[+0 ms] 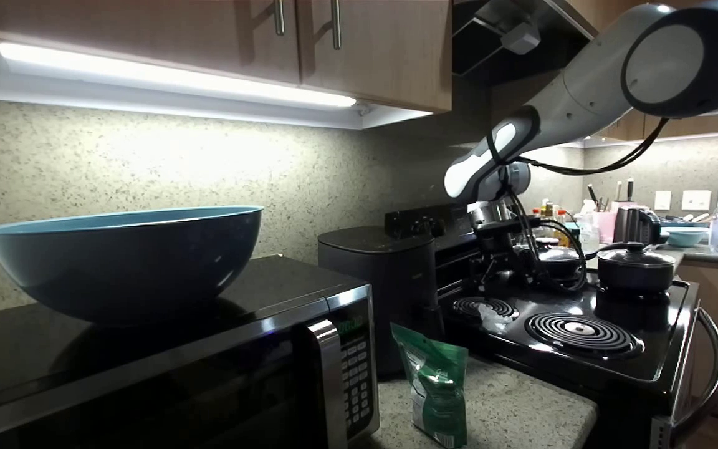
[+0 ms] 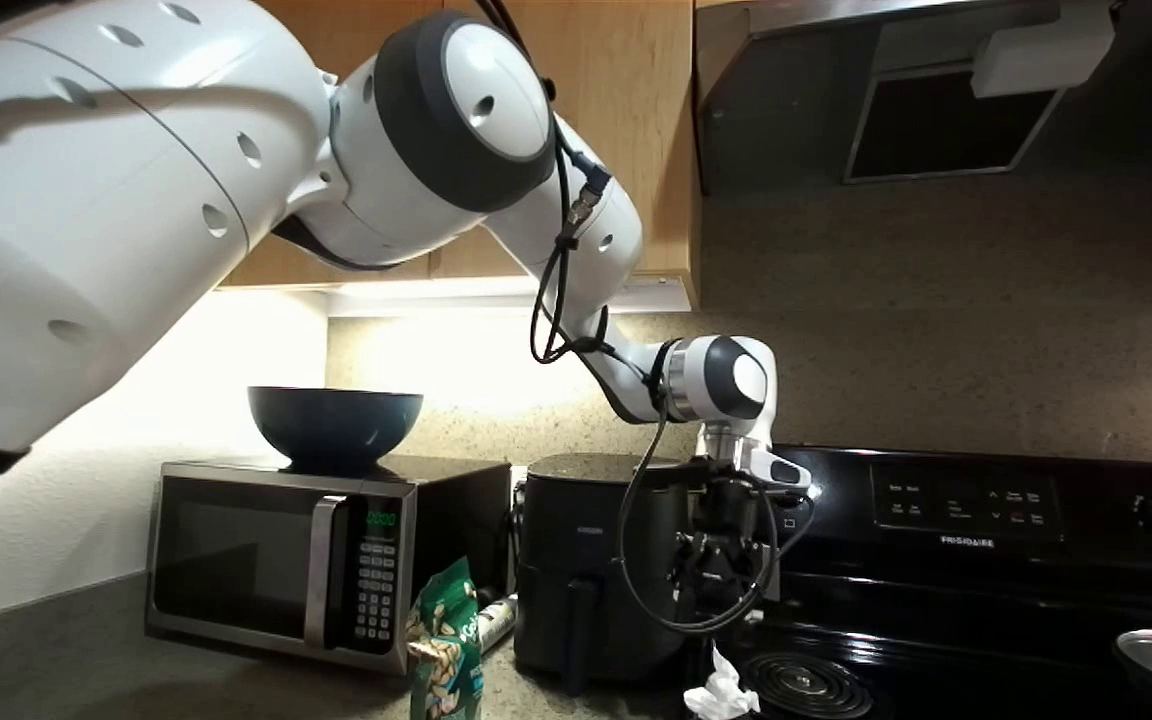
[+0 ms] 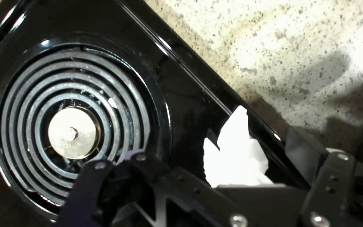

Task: Use the tissue to wipe the stove

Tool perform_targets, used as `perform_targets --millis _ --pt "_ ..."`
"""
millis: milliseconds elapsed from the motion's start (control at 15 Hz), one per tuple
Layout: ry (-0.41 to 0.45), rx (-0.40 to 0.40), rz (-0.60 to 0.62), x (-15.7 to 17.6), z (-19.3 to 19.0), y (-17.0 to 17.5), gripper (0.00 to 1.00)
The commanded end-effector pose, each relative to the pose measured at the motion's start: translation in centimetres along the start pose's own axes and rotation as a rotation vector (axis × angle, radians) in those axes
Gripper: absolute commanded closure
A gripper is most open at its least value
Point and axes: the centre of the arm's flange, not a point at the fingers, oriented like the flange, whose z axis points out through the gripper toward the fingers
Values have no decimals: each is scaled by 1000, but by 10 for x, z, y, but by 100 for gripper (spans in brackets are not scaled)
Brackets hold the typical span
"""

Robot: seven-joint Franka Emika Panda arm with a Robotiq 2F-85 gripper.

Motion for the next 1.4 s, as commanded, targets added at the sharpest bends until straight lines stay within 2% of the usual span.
perform_targets --millis 0,67,400,733,933,1067,1333 --pt "-47 -44 -88 8 27 -13 16" --pt "-53 -56 -103 13 35 -16 27" --pt "-49 -119 -135 39 62 -26 61" --pt "-3 -142 -135 52 56 -31 93" --pt "15 -128 -127 53 50 -31 98" --pt "46 -105 -110 52 40 -29 98" --pt "197 -20 -61 51 8 -23 93"
